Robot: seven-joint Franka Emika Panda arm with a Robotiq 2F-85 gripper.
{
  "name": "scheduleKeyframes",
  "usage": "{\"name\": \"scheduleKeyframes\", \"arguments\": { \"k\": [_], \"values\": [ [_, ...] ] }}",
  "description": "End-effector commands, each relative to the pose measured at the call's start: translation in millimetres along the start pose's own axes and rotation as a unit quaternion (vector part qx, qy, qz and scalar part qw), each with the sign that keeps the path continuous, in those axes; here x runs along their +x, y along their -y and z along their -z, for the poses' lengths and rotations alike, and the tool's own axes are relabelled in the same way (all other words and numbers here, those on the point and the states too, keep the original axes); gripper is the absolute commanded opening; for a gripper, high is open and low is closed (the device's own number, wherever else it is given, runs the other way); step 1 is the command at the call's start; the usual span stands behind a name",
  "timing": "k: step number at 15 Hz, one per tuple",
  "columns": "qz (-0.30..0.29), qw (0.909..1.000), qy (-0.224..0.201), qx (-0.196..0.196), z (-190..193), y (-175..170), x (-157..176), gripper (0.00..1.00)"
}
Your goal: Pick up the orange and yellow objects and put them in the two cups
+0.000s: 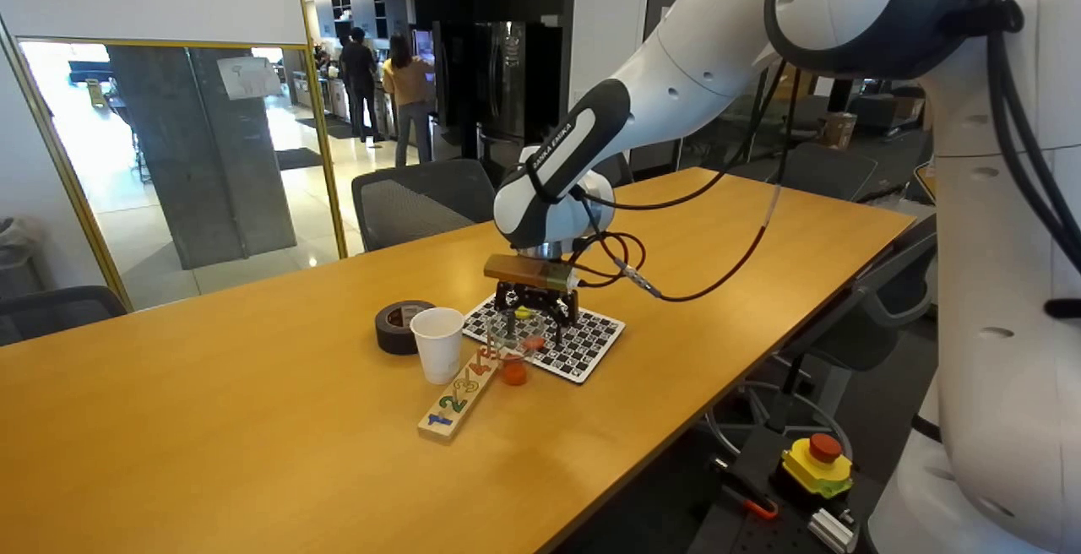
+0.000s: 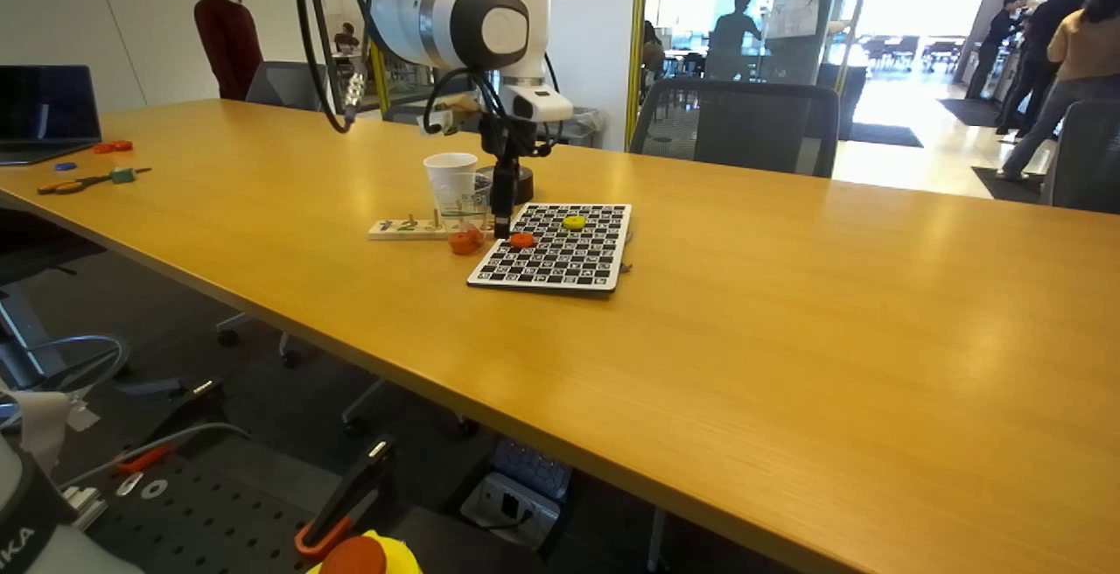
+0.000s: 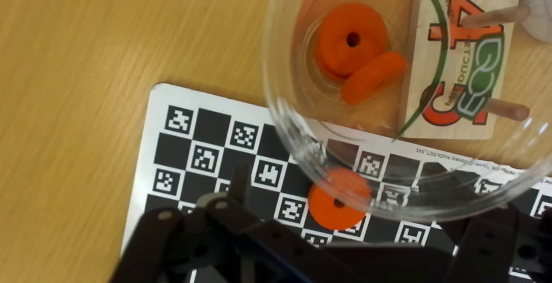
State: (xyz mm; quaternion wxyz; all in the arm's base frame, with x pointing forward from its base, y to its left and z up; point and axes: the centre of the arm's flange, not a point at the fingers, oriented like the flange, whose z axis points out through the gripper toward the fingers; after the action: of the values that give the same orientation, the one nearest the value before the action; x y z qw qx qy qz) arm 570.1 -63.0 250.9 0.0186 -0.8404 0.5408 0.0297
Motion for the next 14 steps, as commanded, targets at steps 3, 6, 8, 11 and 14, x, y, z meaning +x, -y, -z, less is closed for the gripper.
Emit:
{"name": "scheduleKeyframes", "arguments": {
  "k": [3,6,8,11,14],
  "values": [
    [-0.011,0.9995,-0.024,0.017,3.4,-1.0,3.9,1.00],
    [-0.015,0.9993,-0.026,0.022,6.3,-2.9,9.5,1.00],
    [-0.018,0.9992,-0.028,0.021,6.1,-2.8,13.4,1.00],
    [-0.015,0.9994,-0.027,0.018,-1.3,1.9,14.6,1.00],
    [-0.014,0.9995,-0.029,0.009,-10.2,6.7,12.5,1.00]
  ]
}}
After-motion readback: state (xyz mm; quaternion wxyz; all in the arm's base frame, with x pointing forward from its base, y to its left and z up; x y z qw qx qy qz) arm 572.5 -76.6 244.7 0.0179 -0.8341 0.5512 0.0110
